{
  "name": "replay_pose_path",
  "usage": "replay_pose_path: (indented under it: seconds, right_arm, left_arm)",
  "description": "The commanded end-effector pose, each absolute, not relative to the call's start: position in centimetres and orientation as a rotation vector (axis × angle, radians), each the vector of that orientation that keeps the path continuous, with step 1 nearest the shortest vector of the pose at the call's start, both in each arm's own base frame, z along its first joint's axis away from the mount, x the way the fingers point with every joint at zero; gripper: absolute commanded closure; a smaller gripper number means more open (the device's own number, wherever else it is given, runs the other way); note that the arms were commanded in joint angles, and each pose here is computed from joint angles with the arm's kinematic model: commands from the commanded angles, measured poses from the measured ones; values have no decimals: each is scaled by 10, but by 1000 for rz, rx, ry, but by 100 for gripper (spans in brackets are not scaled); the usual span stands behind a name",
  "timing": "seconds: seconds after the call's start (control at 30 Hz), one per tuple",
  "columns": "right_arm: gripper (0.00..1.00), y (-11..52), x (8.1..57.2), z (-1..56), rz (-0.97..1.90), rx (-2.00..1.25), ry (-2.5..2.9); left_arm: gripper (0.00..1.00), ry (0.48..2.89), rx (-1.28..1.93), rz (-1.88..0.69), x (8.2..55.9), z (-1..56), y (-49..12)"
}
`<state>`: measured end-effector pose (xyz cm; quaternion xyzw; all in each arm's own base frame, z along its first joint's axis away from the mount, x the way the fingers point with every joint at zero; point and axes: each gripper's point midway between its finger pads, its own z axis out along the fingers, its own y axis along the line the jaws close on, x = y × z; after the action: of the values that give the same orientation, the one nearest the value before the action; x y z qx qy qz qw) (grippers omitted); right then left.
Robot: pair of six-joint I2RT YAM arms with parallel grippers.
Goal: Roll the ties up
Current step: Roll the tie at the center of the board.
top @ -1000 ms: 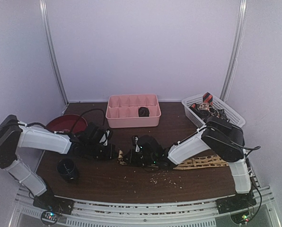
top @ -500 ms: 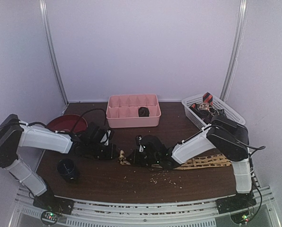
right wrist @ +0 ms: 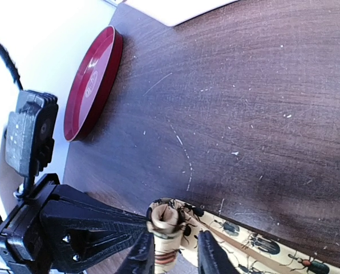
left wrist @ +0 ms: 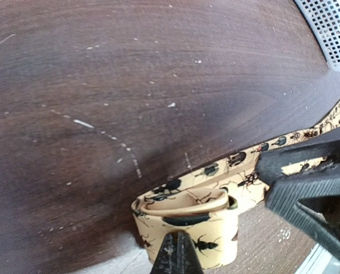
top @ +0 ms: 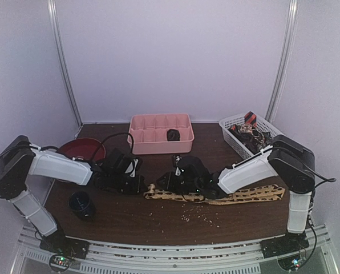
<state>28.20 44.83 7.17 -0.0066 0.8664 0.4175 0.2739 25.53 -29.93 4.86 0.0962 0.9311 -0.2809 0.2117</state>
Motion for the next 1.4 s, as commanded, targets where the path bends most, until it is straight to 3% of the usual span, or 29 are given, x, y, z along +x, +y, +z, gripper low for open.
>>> replay_pose_path:
  seconds: [0.0, 0.2, 0.93, 1.37]
  right_arm:
    - [71, 449, 285, 72, 1108, -26, 2334]
    - [65, 450, 283, 64, 1093, -32, 2361]
    - [83, 443, 273, 12, 908, -128, 2499]
    - [86, 451, 267, 13, 975, -181, 2490]
  left_arm:
    - [100, 2532, 315, -850, 263, 60, -321]
    - [100, 2534, 319, -849, 266, 57, -326]
    - [100, 2553, 304, -829, 264, 45, -324]
    - [100, 2576, 265, -712, 261, 38, -301]
